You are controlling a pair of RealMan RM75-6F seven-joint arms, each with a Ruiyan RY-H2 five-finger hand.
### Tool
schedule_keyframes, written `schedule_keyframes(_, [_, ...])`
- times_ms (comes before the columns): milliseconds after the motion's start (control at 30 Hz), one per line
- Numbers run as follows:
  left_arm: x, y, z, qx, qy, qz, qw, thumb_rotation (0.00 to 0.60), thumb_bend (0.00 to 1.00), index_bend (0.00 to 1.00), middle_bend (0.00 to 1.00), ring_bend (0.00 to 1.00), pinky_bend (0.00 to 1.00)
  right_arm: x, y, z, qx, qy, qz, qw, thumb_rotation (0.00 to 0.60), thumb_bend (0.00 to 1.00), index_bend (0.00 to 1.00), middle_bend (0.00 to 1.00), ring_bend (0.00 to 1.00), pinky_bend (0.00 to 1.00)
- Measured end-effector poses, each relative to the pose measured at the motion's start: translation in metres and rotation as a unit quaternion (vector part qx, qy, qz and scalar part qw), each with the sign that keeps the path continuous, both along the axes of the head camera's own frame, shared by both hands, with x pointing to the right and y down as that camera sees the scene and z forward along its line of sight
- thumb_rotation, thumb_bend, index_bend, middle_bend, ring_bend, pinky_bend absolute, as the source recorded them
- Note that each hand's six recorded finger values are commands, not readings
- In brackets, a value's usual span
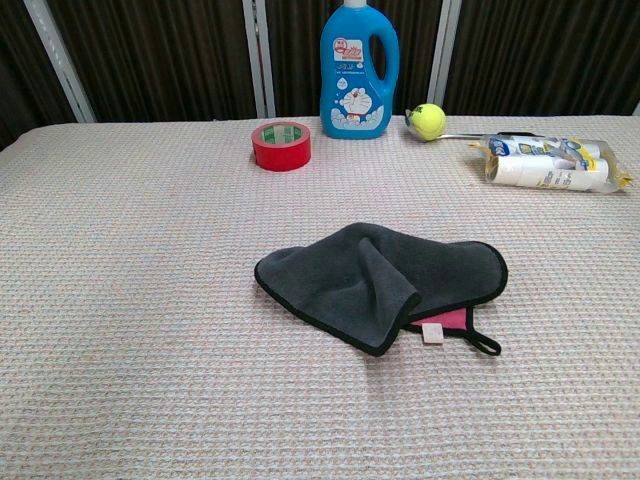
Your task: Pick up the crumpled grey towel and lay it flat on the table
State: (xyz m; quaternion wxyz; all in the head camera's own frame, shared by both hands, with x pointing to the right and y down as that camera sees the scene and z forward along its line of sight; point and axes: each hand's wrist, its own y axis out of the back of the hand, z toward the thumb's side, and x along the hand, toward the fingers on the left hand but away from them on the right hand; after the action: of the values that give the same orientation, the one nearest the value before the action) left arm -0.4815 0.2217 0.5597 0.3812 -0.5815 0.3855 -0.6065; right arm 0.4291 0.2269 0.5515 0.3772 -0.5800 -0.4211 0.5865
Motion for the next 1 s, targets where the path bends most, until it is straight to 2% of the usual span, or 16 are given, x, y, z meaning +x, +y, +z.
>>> schedule_keyframes(933, [0.014, -0.003, 0.003, 0.005, 0.018, 0.015, 0.9997, 0.600, 0.00, 0.00, 0.00, 0.00, 0.00, -0.008, 0.006, -0.005, 0.015, -0.008, -0.025, 0.9996, 0.600, 0.29, 0.00, 0.00, 0.00, 0.06])
schedule_keyframes(1000, [0.012, -0.003, 0.004, 0.004, 0.016, 0.013, 0.9998, 0.600, 0.00, 0.00, 0.00, 0.00, 0.00, -0.013, 0.007, -0.004, 0.015, -0.014, -0.032, 0.9993, 0.600, 0.28, 0.03, 0.00, 0.00, 0.08])
